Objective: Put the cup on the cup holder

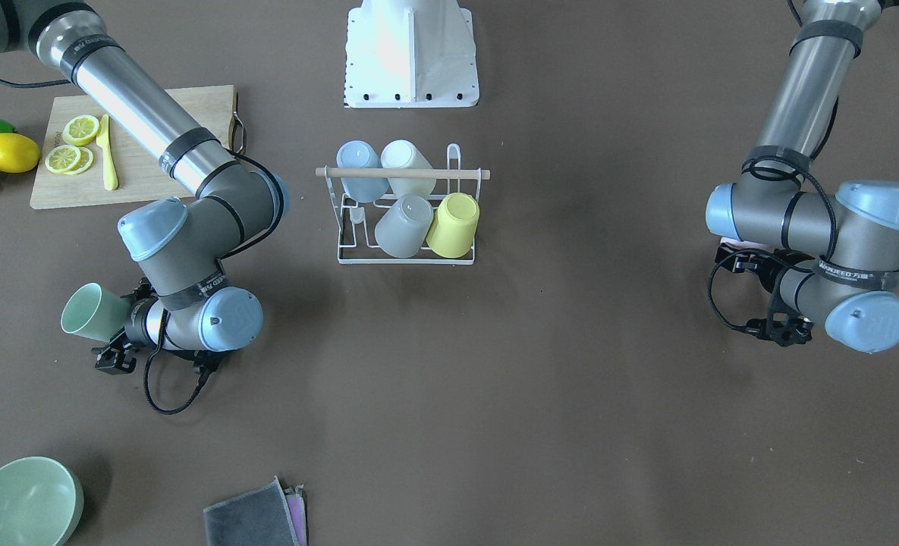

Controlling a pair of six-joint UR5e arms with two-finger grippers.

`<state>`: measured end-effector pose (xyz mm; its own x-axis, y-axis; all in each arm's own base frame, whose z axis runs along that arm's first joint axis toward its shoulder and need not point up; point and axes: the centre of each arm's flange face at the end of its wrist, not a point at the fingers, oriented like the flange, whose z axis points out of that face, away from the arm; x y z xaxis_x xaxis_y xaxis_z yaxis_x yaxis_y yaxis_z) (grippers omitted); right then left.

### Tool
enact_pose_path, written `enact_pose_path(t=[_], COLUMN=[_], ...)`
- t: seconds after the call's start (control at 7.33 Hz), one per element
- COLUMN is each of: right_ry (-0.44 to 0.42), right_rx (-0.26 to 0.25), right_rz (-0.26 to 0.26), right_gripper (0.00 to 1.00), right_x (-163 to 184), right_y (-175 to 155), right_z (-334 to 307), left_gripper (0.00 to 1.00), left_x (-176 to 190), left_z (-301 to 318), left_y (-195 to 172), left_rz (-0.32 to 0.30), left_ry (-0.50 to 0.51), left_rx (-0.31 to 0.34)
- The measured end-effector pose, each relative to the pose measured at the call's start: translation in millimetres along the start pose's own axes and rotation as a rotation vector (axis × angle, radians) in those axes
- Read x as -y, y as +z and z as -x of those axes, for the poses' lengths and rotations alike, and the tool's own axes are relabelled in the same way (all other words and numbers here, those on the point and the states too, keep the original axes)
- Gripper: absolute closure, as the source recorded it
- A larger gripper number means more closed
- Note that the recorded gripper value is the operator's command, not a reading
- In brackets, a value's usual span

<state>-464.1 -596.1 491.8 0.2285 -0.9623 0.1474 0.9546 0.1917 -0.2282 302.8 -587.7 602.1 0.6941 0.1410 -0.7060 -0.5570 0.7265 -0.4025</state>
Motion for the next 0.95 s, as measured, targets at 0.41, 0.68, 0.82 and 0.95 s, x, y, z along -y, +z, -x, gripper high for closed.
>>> enact_pose_path(t=[0.41, 0.68, 0.82, 0.95], right_ry=[0.006, 0.006, 0.018, 0.037], right_rx=[-0.020, -0.028, -0.031, -0.024], right_rz=[0.001, -0.028, -0.048, -0.067], right_gripper=[1.00, 1.00, 1.00, 1.00], right_x=[-15.3, -36.1, -45.4, -51.8], right_y=[-10.8, -19.0, -23.9, -28.0], right_z=[-8.4, -23.0, -27.3, -30.0], left_gripper=[0.03, 0.06, 0.44, 0.75], left_x=[-0.8, -1.9, -2.4, -2.9], left_z=[1.4, 3.7, 4.6, 4.9], left_y=[3.3, 7.7, 9.0, 9.7], left_rz=[0.011, 0.025, 0.029, 0.034], left_ry=[-0.012, -0.024, -0.028, -0.028], left_rx=[-0.006, -0.007, -0.007, -0.008])
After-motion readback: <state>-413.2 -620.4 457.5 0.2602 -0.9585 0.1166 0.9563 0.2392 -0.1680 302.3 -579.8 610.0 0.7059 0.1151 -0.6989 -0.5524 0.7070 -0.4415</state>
